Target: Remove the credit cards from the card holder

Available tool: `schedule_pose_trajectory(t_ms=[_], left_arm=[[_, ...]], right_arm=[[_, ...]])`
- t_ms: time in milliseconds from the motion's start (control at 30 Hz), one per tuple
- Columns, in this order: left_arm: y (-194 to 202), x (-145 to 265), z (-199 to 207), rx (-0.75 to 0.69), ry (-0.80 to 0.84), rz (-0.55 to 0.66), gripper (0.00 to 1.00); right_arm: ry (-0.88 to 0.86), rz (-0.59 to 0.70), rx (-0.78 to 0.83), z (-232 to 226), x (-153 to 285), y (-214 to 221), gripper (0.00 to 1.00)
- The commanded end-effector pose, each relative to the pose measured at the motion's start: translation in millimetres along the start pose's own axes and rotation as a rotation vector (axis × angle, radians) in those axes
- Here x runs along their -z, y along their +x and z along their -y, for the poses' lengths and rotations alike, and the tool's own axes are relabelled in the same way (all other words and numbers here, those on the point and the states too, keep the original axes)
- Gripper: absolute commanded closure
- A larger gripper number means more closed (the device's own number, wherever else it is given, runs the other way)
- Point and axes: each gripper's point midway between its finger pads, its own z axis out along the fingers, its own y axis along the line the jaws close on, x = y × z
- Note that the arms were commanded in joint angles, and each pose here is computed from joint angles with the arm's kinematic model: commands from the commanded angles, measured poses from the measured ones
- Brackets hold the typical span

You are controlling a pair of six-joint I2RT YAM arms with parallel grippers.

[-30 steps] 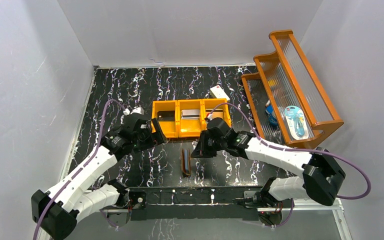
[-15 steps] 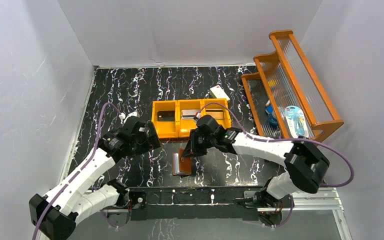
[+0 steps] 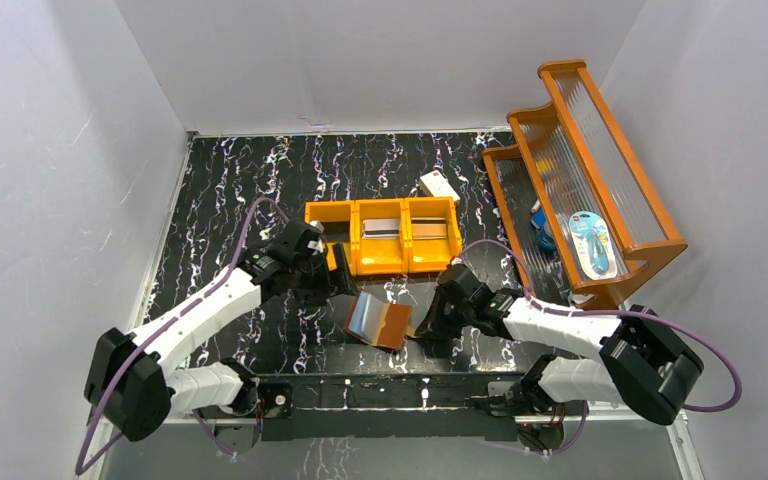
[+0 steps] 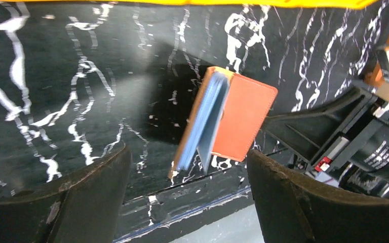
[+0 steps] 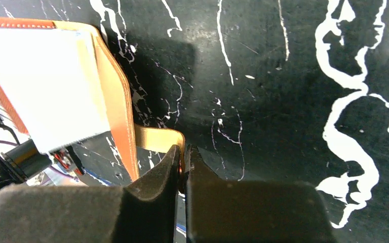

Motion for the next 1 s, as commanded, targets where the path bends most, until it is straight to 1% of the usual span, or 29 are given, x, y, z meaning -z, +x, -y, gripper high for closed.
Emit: schedule_pose_trajectory(t_ms=[0,100,200,367,467,633,733,867,967], left_arm=[[6,2,46,-0.095,0.158,-0.048,0.19],[17,-7,50,-0.127,0.149,-0.091,0.21],[24,-11,52,-0.156,0.133,-0.099,0.22],[17,-8,47,-0.147,0.098,-0.042,0.23],[16,-5,45,-0.151,0.096,-0.025,0.23],[21,-8,43,-0.162,0.094,-0.05,0.23],[25,-12,41,-0.17,0.087,-0.072,0.23],[36,-23,34,-0.174,0.058,-0.132,0.22],[42,-27,37,-0.191,0.058,-0.154,0.22]], right_arm=[[-0.075,0.053,0.01,-25,3,-15,0.94],[-0.04,0.044,0.016,-20,0,-15,0.94],[-0.047,0.037,0.022,-24,-1,-15,0.94],[-0.085,0.04,0.041,-37,-1,-19,0.94],[-0.055,0.029,0.052,-33,-5,-19,0.94],[0.027,0.002,0.051,-16,-13,-14,0.94],[0.031,-0.004,0.056,-14,-15,-13,0.94],[0.026,-0.002,0.072,-16,-15,-15,0.94],[0.029,-0.006,0.077,-17,-15,-16,0.94]])
